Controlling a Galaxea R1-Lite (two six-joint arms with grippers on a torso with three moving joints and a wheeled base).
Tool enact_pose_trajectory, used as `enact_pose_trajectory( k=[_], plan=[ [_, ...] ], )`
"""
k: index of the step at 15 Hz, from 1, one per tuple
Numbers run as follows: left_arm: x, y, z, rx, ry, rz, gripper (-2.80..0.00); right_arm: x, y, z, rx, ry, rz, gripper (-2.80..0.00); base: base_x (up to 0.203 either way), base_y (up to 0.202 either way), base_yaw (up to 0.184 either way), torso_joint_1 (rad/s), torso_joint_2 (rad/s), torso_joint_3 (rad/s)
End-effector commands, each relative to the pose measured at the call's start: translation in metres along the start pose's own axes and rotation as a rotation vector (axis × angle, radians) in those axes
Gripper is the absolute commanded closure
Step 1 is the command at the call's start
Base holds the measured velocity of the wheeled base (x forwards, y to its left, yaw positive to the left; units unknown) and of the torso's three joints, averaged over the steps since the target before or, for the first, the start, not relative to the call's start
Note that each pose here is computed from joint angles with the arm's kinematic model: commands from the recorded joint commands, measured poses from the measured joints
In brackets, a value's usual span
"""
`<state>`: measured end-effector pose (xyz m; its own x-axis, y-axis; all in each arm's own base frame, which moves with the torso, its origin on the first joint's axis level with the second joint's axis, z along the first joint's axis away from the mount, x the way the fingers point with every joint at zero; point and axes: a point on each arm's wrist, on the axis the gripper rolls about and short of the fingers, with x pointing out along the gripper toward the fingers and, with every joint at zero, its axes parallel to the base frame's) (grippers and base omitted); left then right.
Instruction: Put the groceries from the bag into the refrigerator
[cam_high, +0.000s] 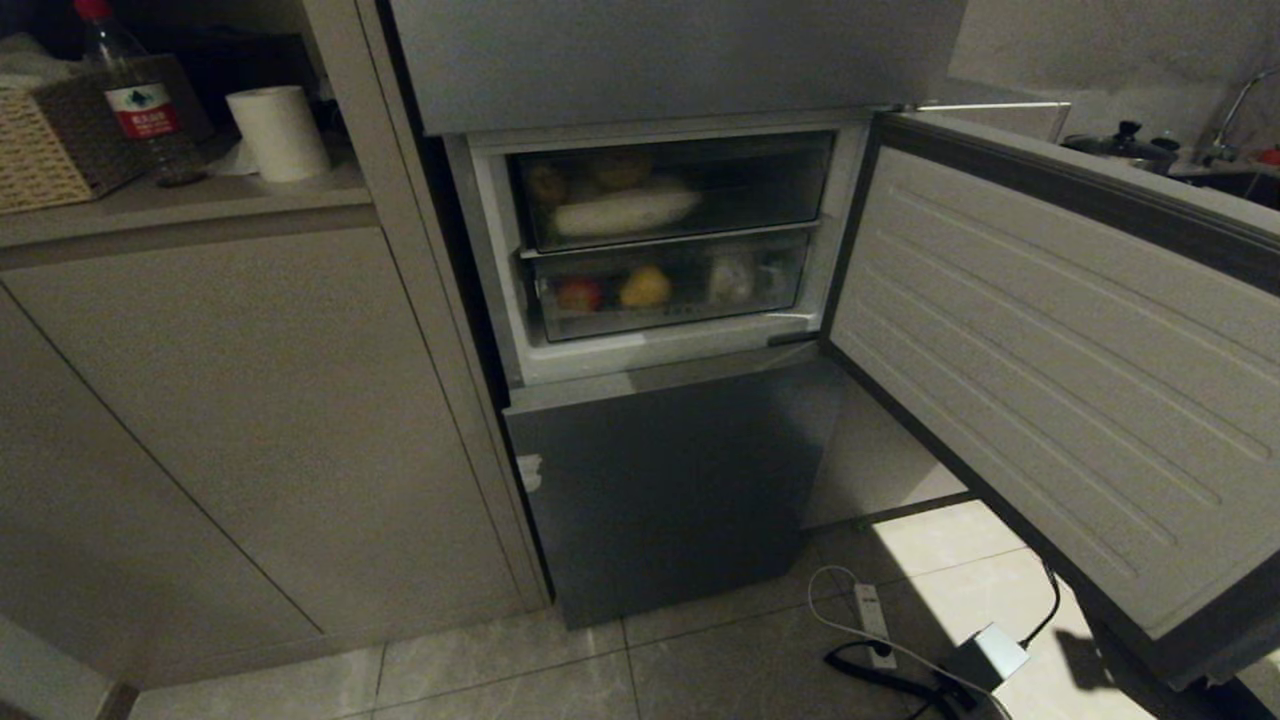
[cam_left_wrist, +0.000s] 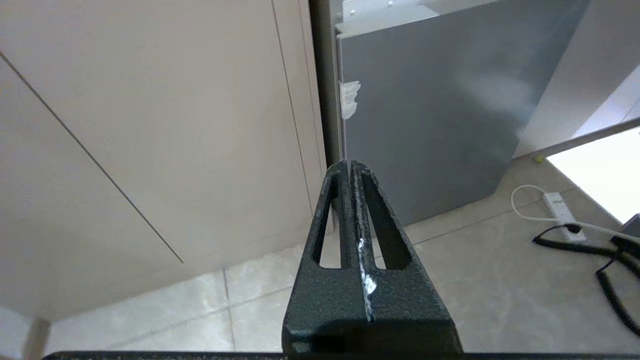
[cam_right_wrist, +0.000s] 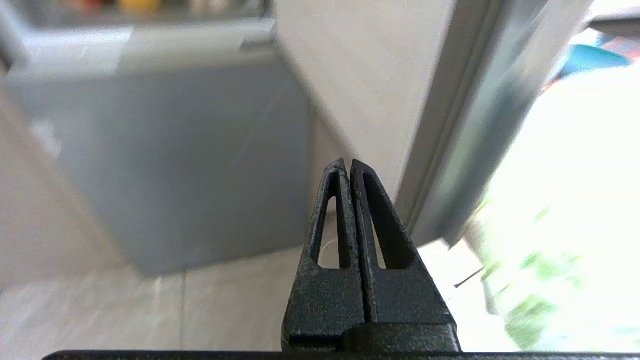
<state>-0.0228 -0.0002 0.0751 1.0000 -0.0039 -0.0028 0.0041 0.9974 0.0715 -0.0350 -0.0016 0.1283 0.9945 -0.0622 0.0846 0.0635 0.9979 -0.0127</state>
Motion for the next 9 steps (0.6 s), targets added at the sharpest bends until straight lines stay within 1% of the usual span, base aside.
enact_pose_trajectory(
  k=[1, 2, 4, 5, 6, 8, 9],
  plan=[
    [0.0, 0.0, 0.0, -0.051, -0.001, 0.007, 0.0, 0.014, -0.001, 0.038, -0.001, 0.043, -0.042, 0.0, 0.0, 0.0, 0.0, 0.0, 0.0, 0.0],
    [0.0, 0.0, 0.0, -0.052, -0.001, 0.006, 0.0, 0.026, -0.001, 0.057, 0.005, 0.079, -0.09, 0.0, 0.0, 0.0, 0.0, 0.0, 0.0, 0.0],
    [0.0, 0.0, 0.0, -0.052, -0.001, 0.007, 0.0, 0.063, -0.002, 0.09, 0.046, 0.145, -0.184, 0.0, 0.0, 0.0, 0.0, 0.0, 0.0, 0.0],
    [0.0, 0.0, 0.0, -0.052, -0.001, 0.007, 0.0, 0.08, -0.002, 0.107, 0.068, 0.142, -0.238, 0.0, 0.0, 0.0, 0.0, 0.0, 0.0, 0.0],
    [0.0, 0.0, 0.0, -0.052, -0.001, 0.007, 0.0, 0.094, -0.003, 0.124, 0.088, 0.118, -0.298, 0.0, 0.0, 0.0, 0.0, 0.0, 0.0, 0.0],
    [0.0, 0.0, 0.0, -0.053, 0.001, 0.007, 0.0, 0.109, -0.009, 0.14, 0.103, 0.085, -0.425, 0.0, 0.0, 0.0, 0.0, 0.0, 0.0, 0.0],
    [0.0, 0.0, 0.0, -0.053, -0.001, 0.007, 0.0, 0.114, -0.016, 0.149, 0.105, 0.049, -0.482, 0.0, 0.0, 0.0, 0.0, 0.0, 0.0, 0.0]
  ],
)
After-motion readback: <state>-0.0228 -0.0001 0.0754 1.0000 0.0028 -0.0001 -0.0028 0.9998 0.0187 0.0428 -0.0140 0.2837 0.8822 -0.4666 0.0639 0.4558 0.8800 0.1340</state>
